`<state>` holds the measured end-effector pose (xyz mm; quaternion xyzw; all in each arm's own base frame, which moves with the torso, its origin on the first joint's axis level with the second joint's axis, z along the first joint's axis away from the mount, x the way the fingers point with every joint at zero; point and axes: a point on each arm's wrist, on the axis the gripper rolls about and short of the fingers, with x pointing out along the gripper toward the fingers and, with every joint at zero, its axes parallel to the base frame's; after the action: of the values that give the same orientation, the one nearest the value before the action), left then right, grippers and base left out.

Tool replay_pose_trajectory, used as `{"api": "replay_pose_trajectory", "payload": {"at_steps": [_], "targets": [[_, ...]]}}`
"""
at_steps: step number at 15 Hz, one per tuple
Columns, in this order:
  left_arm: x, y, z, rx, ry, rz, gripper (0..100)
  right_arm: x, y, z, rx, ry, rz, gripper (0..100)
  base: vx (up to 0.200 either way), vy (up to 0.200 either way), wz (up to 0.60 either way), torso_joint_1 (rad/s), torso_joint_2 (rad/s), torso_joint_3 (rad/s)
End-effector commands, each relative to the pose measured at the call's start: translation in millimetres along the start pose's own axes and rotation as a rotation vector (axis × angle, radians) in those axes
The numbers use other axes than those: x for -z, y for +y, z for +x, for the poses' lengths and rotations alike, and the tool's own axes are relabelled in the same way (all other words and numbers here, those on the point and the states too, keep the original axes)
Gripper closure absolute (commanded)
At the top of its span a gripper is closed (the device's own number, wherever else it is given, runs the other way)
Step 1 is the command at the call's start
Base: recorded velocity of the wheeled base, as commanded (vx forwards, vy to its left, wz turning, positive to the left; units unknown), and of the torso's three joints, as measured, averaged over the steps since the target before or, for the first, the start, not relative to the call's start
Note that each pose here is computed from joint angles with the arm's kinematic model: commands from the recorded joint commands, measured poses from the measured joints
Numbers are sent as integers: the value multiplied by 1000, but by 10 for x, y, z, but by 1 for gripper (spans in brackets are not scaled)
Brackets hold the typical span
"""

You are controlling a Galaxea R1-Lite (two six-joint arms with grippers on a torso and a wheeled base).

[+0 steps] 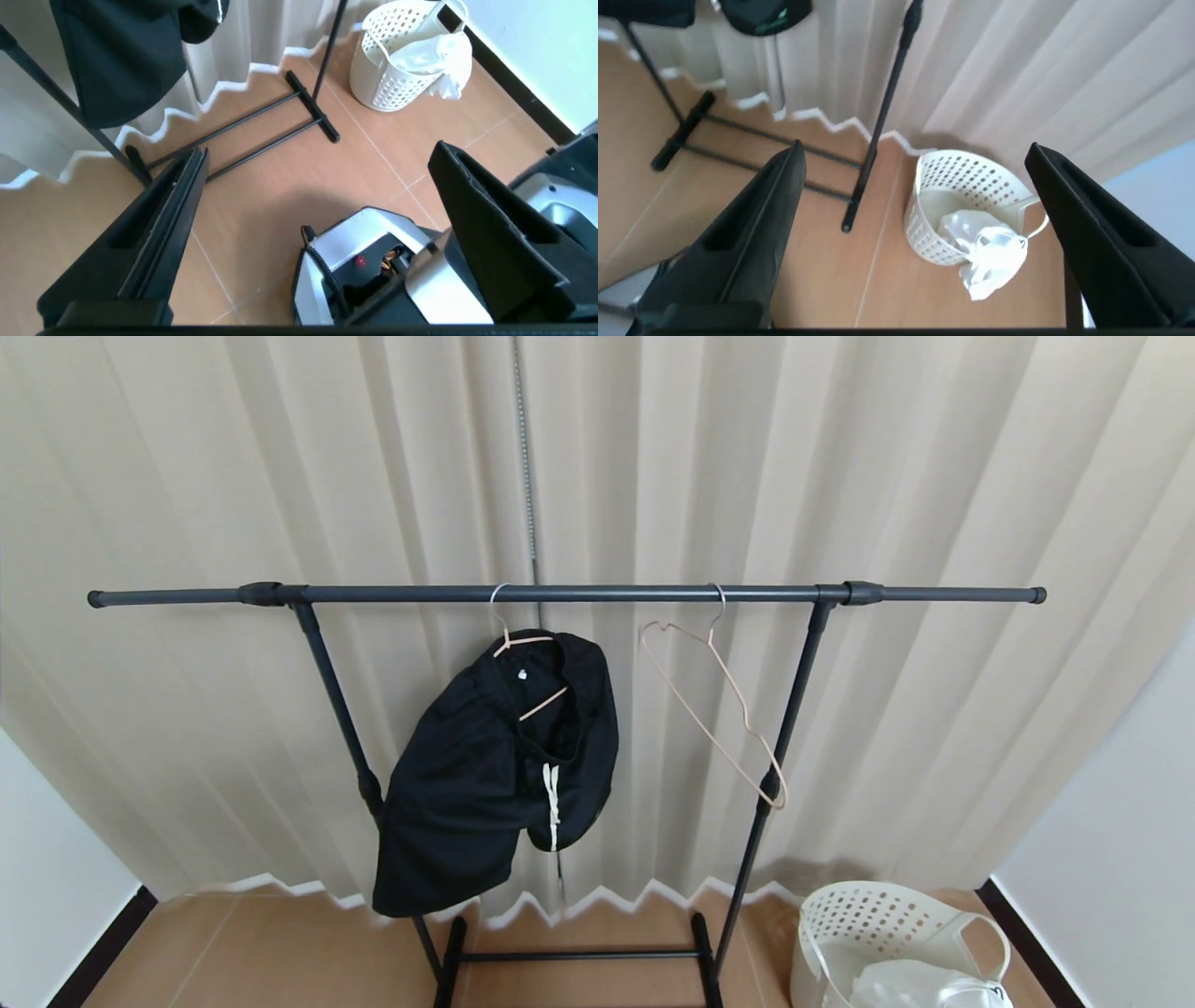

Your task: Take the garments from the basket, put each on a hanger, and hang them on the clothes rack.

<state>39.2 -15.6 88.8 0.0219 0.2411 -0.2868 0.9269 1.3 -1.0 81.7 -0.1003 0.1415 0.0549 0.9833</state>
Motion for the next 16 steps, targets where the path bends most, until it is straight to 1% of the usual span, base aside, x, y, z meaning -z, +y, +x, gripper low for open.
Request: {"api": "replay_pose_trajectory", "payload": {"at_steps": [1, 2, 3, 5, 6, 7, 8, 9, 10, 11, 12, 13, 14, 16], "targets": [[166, -104, -198, -14, -117, 7, 0, 33, 14, -105, 94, -109, 27, 0, 0, 0, 0, 0, 0, 0], [188, -125, -242, -13, -169, -38, 0, 39, 24, -127, 121, -131, 33, 0, 0, 0, 0, 0, 0, 0], [190, -128, -250, -18, -182, -54, 0, 47, 35, -140, 134, -145, 37, 0, 0, 0, 0, 0, 0, 0], [194, -132, -257, -11, -190, -65, 0, 45, 50, -149, 157, -155, 44, 0, 0, 0, 0, 0, 0, 0], [195, -137, -262, 25, -191, -62, 0, 49, 54, -160, 172, -168, 45, 0, 0, 0, 0, 0, 0, 0], [200, -143, -276, 44, -205, -54, 0, 51, 55, -162, 174, -171, 46, 0, 0, 0, 0, 0, 0, 0], [224, -161, -324, 29, -271, -36, 0, 49, 53, -162, 181, -174, 46, 0, 0, 0, 0, 0, 0, 0], [238, -170, -347, -5, -308, -32, 0, 47, 52, -162, 181, -176, 48, 0, 0, 0, 0, 0, 0, 0], [258, -190, -374, -90, -366, -36, 0, 47, 52, -162, 183, -176, 48, 0, 0, 0, 0, 0, 0, 0], [268, -203, -384, -143, -396, -38, 0, 47, 52, -162, 183, -175, 46, 0, 0, 0, 0, 0, 0, 0], [285, -228, -400, -226, -443, -38, 0, 48, 52, -163, 183, -177, 46, 0, 0, 0, 0, 0, 0, 0], [295, -243, -411, -253, -471, -29, 0, 49, 53, -163, 182, -176, 46, 0, 0, 0, 0, 0, 0, 0], [294, -246, -415, -258, -478, -21, 0, 49, 53, -162, 181, -174, 46, 0, 0, 0, 0, 0, 0, 0], [292, -245, -418, -258, -486, -44, 0, 47, 52, -162, 184, -181, 58, 0, 0, 0, 0, 0, 0, 0]]}}
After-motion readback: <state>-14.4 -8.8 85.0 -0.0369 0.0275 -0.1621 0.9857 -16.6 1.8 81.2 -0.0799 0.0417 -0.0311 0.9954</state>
